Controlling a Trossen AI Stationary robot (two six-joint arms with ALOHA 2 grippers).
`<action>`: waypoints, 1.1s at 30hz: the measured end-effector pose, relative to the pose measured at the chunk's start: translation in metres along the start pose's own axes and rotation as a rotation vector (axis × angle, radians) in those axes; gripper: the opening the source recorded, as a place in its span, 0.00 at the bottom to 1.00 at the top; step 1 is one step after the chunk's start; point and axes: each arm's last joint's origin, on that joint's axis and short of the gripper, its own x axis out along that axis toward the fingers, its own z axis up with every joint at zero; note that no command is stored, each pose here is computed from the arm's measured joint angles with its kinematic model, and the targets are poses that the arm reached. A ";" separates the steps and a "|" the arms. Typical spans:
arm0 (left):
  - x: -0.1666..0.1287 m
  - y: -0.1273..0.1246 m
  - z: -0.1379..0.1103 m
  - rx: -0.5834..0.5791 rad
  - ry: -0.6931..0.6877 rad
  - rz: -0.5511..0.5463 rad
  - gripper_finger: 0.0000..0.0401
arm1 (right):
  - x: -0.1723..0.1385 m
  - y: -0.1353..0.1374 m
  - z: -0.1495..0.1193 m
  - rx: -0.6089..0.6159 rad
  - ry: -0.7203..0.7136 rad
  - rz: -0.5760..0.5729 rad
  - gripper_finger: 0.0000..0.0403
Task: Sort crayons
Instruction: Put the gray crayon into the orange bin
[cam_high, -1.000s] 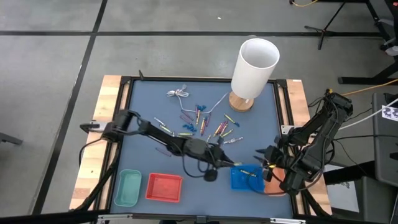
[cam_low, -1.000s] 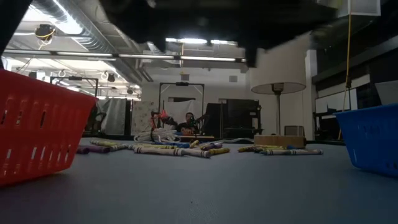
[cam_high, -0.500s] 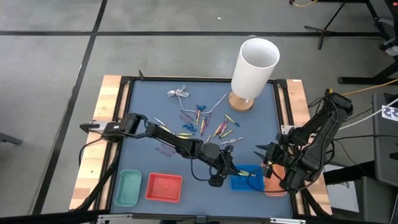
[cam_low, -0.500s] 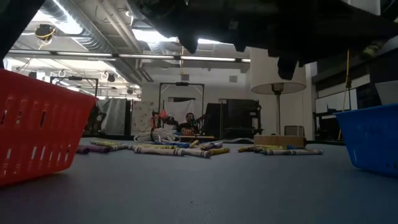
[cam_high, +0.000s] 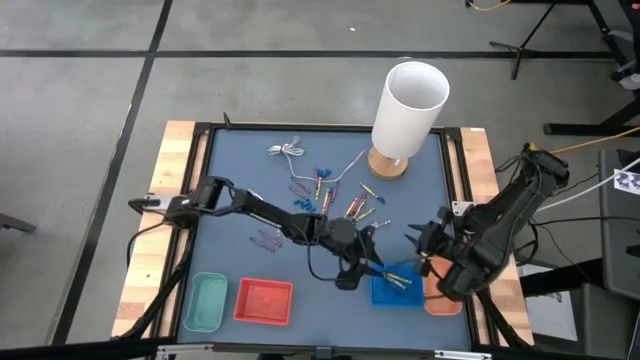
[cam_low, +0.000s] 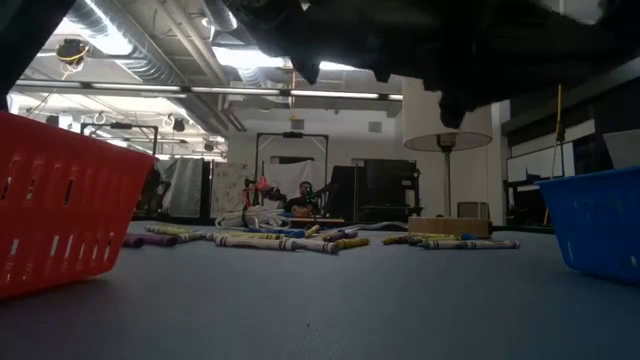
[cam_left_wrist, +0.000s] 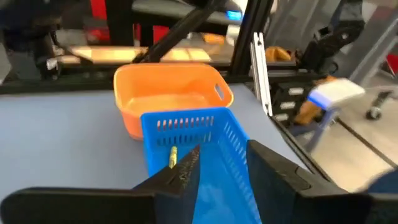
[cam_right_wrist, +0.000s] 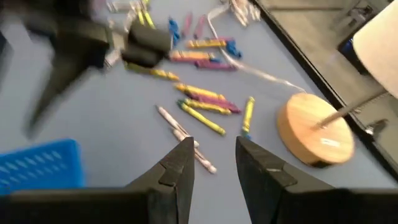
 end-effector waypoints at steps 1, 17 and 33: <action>-0.004 0.003 0.005 -0.004 0.007 -0.013 0.29 | 0.004 -0.002 0.002 -0.022 0.029 -0.009 0.29; -0.092 0.017 0.053 0.066 0.183 0.114 0.29 | 0.056 -0.029 0.028 -0.295 0.224 0.191 0.29; -0.200 0.004 -0.004 -0.087 0.148 0.541 0.29 | 0.136 -0.076 0.008 -0.189 0.234 0.497 0.29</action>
